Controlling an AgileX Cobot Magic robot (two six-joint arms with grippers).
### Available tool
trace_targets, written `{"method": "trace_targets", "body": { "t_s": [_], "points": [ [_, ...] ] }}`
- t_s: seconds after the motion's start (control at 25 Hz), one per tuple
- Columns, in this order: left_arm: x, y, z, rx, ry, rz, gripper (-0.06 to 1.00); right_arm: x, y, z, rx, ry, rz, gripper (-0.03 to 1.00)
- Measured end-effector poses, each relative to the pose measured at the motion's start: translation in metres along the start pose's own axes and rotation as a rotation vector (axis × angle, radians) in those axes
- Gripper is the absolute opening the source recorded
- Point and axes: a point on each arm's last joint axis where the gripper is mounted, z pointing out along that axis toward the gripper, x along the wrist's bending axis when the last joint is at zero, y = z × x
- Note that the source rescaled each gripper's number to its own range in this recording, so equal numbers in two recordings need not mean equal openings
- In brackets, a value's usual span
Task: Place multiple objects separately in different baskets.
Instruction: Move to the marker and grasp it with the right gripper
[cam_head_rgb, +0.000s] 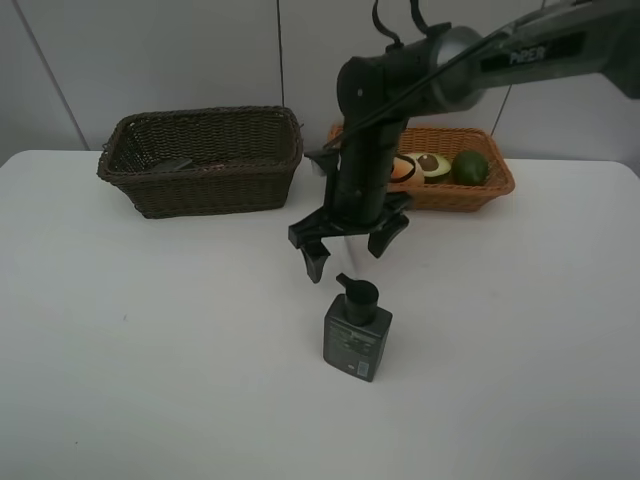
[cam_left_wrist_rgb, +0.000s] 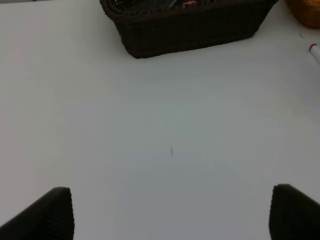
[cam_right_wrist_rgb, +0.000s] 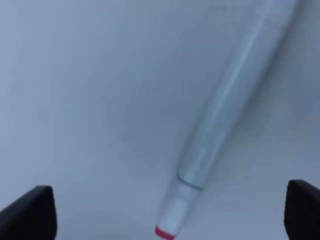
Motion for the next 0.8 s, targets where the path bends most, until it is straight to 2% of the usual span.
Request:
{"method": "trace_targets", "body": {
  "t_s": [0.44,0.52,0.64,0.8],
  "points": [
    [0.0,0.0,0.0,0.0,0.0,0.0,1.0,-0.003,0.013,0.033,-0.074,-0.032,-0.026,1.0],
    [0.0,0.0,0.0,0.0,0.0,0.0,1.0,-0.003,0.013,0.035,-0.072,-0.038,-0.031,0.96],
    [0.0,0.0,0.0,0.0,0.0,0.0,1.0,-0.005,0.013,0.036,-0.07,-0.057,-0.045,0.78],
    [0.0,0.0,0.0,0.0,0.0,0.0,1.0,-0.006,0.013,0.036,-0.064,-0.057,-0.043,0.25]
  ]
}}
